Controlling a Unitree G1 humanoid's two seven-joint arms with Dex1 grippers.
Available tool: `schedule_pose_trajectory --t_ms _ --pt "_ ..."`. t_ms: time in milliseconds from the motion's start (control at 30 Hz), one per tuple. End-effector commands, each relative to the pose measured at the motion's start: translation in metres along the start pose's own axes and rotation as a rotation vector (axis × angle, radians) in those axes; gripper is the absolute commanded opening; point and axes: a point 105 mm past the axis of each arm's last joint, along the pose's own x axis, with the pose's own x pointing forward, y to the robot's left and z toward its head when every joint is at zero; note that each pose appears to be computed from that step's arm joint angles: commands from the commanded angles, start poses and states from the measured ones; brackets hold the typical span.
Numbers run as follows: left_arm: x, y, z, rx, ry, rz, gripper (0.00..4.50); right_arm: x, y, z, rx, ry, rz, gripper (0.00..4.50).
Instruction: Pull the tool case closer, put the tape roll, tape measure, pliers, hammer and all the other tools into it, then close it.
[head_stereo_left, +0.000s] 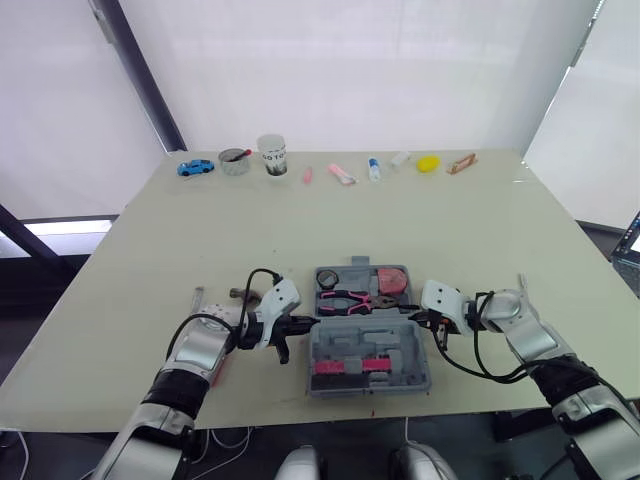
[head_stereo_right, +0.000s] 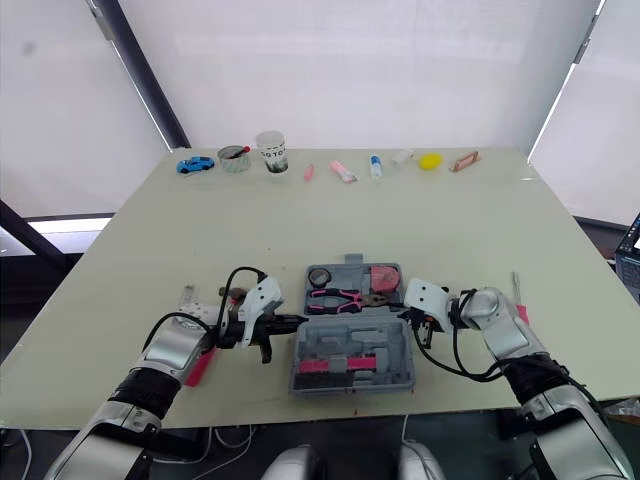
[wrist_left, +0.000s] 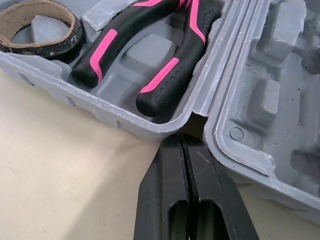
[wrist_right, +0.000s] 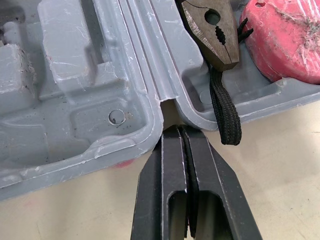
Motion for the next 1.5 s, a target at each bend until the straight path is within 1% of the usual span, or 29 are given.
schedule_pose_trajectory --t_ms 33,167,300,367,433,567,733,800,867,1000,1033,1100,1200,1300,1333,1367,1500 --pt "0.006 -0.005 -0.006 -0.006 0.026 0.003 0.00 0.008 0.012 0.001 -0.001 -0.009 0.048 0.03" --pt "0.009 -0.006 -0.007 -0.005 0.026 0.003 0.00 0.006 0.010 -0.001 0.001 0.000 0.039 0.03" --pt "0.004 -0.003 -0.008 -0.006 0.015 0.043 0.00 -0.001 0.004 -0.004 0.019 0.000 -0.001 0.03" --pt "-0.005 -0.002 -0.007 -0.025 -0.033 0.082 0.00 -0.010 -0.003 -0.007 0.056 -0.013 -0.047 0.03" --pt "-0.014 -0.002 -0.001 -0.044 -0.118 0.118 0.00 -0.022 -0.012 -0.008 0.093 -0.043 -0.116 0.03" --pt "-0.035 -0.006 0.005 -0.066 -0.242 0.193 0.00 -0.046 -0.019 -0.015 0.186 -0.118 -0.218 0.03" --pt "-0.051 -0.011 0.007 -0.089 -0.316 0.244 0.00 -0.062 -0.019 -0.021 0.256 -0.197 -0.296 0.03" --pt "-0.076 -0.010 0.012 -0.124 -0.411 0.326 0.00 -0.077 -0.012 -0.023 0.313 -0.303 -0.318 0.03" --pt "-0.104 -0.013 0.008 -0.169 -0.483 0.408 0.00 -0.093 -0.001 -0.027 0.350 -0.395 -0.334 0.03" --pt "-0.133 -0.024 -0.007 -0.248 -0.502 0.498 0.00 -0.110 0.012 -0.035 0.390 -0.446 -0.368 0.03" --pt "-0.146 -0.029 -0.017 -0.283 -0.499 0.541 0.25 -0.116 0.017 -0.040 0.412 -0.452 -0.388 0.26" --pt "-0.163 -0.037 -0.033 -0.338 -0.493 0.602 0.90 -0.126 0.026 -0.047 0.440 -0.453 -0.415 0.94" --pt "-0.168 -0.040 -0.036 -0.356 -0.492 0.619 2.09 -0.129 0.029 -0.048 0.447 -0.454 -0.423 2.25" --pt "-0.209 -0.061 -0.083 -0.479 -0.443 0.783 3.42 -0.163 0.050 -0.090 0.539 -0.389 -0.546 3.58" --pt "-0.219 -0.067 -0.094 -0.502 -0.424 0.818 3.85 -0.172 0.056 -0.102 0.558 -0.359 -0.576 4.00" --pt "-0.225 -0.072 -0.101 -0.515 -0.408 0.835 4.44 -0.178 0.061 -0.111 0.567 -0.331 -0.595 4.50" --pt "-0.243 -0.090 -0.128 -0.580 -0.355 0.891 4.44 -0.205 0.077 -0.145 0.614 -0.231 -0.664 4.50"
